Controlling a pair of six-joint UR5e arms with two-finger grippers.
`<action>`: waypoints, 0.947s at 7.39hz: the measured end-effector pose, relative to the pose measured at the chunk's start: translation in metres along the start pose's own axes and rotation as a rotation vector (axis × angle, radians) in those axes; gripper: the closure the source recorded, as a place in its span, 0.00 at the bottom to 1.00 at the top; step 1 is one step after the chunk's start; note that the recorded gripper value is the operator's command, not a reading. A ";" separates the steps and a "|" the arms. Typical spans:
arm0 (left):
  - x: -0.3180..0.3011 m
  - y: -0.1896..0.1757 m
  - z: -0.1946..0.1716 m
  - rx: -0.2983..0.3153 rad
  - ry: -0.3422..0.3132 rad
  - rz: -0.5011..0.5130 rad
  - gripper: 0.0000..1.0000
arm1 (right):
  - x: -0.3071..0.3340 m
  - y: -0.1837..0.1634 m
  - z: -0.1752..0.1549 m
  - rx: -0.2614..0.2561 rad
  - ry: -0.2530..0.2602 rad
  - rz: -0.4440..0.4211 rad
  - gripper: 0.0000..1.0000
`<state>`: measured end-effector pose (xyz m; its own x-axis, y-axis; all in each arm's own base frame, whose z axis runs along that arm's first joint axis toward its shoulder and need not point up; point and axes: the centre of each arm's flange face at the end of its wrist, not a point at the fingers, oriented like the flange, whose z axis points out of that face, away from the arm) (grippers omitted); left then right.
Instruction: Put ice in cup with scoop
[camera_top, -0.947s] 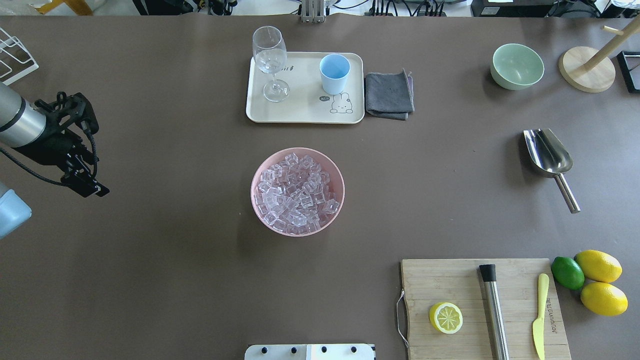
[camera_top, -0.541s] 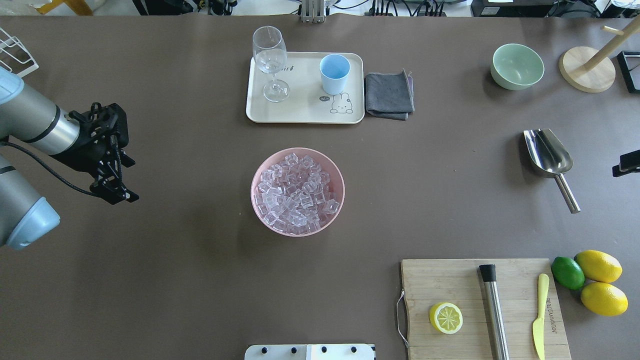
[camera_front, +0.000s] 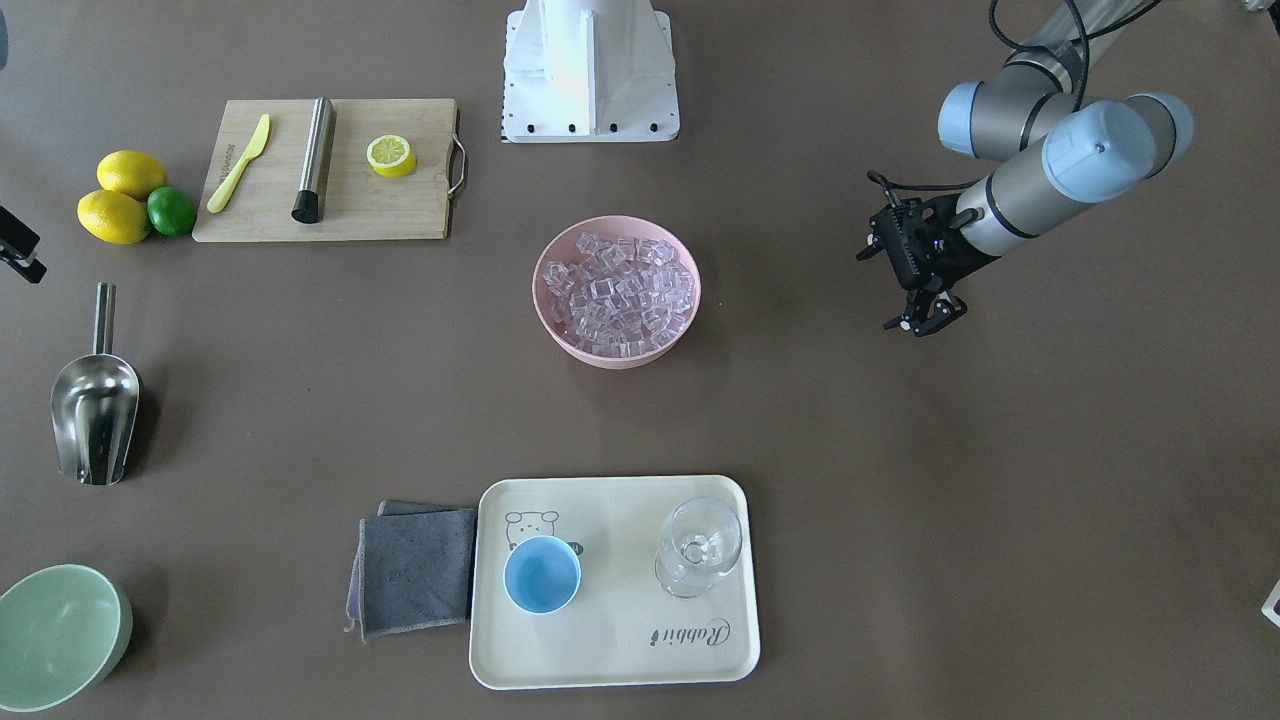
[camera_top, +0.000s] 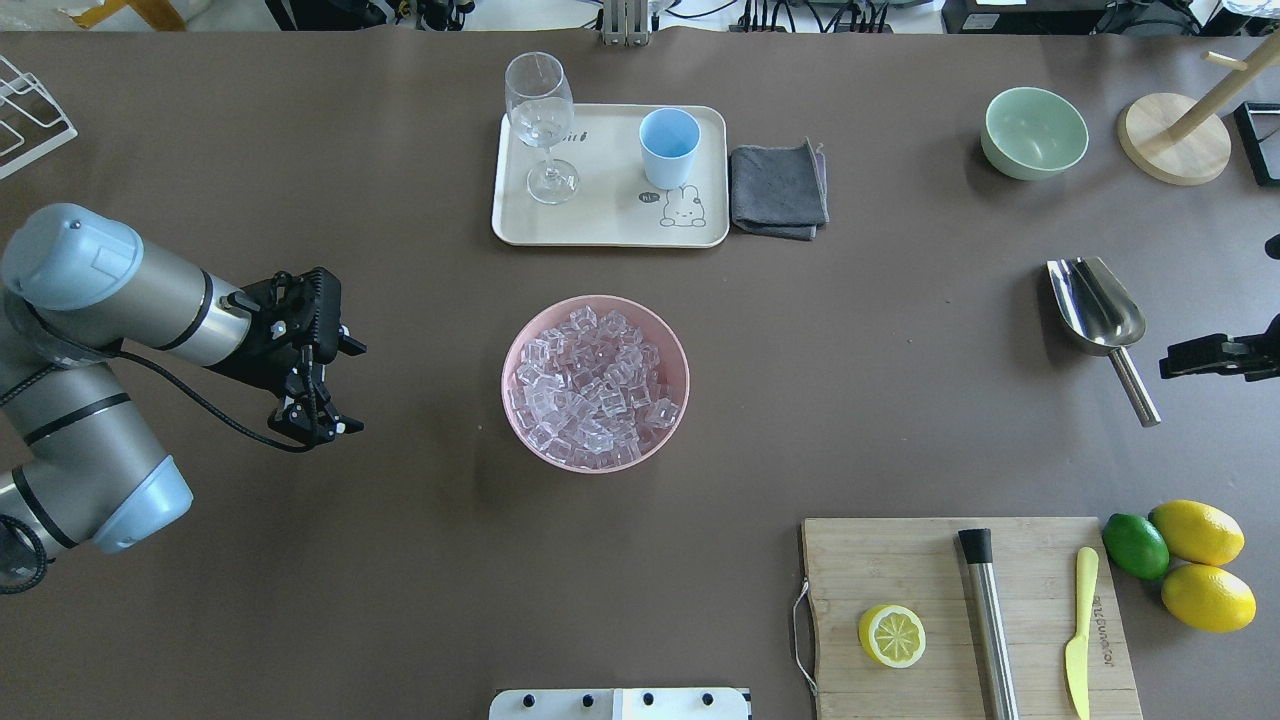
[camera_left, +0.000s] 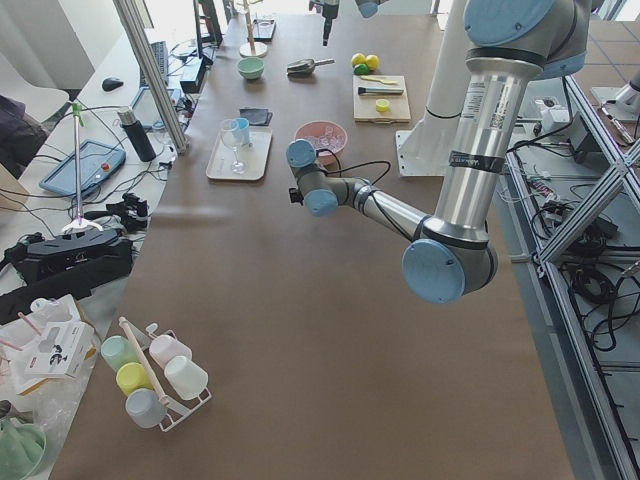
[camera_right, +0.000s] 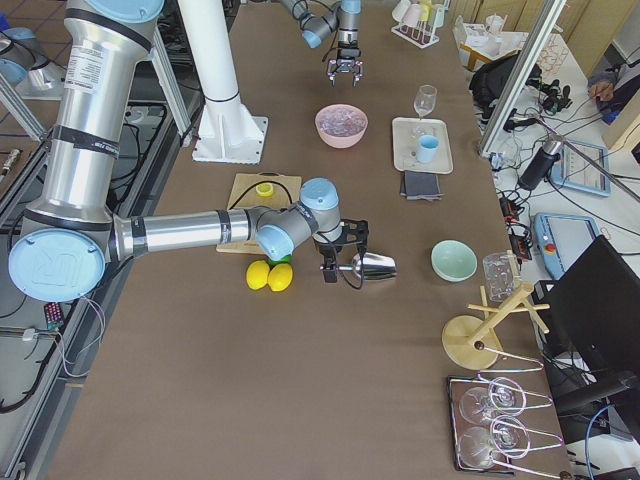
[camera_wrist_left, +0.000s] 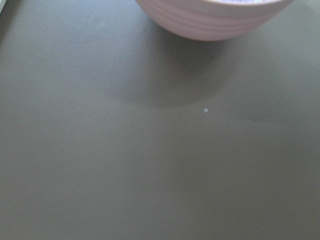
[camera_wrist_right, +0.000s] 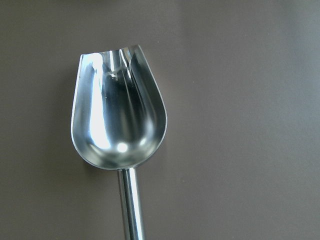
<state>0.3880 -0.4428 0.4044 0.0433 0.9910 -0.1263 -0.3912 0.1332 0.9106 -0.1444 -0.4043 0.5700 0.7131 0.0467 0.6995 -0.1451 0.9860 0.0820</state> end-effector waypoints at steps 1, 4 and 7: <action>0.013 -0.013 0.012 0.030 -0.034 0.052 0.01 | -0.010 0.004 0.011 0.006 0.017 -0.021 0.01; 0.031 -0.049 0.035 0.066 -0.086 0.115 0.01 | -0.036 0.018 0.034 0.051 0.041 -0.046 0.07; 0.039 -0.066 0.048 0.072 -0.079 0.129 0.01 | -0.027 0.026 0.057 0.095 -0.015 -0.026 0.39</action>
<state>0.4592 -0.4125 0.3583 0.0701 0.9973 0.0222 -0.3319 0.0023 0.9433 -0.2062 -0.3888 0.5940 0.7073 0.0185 0.7066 -0.1914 0.9673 0.1663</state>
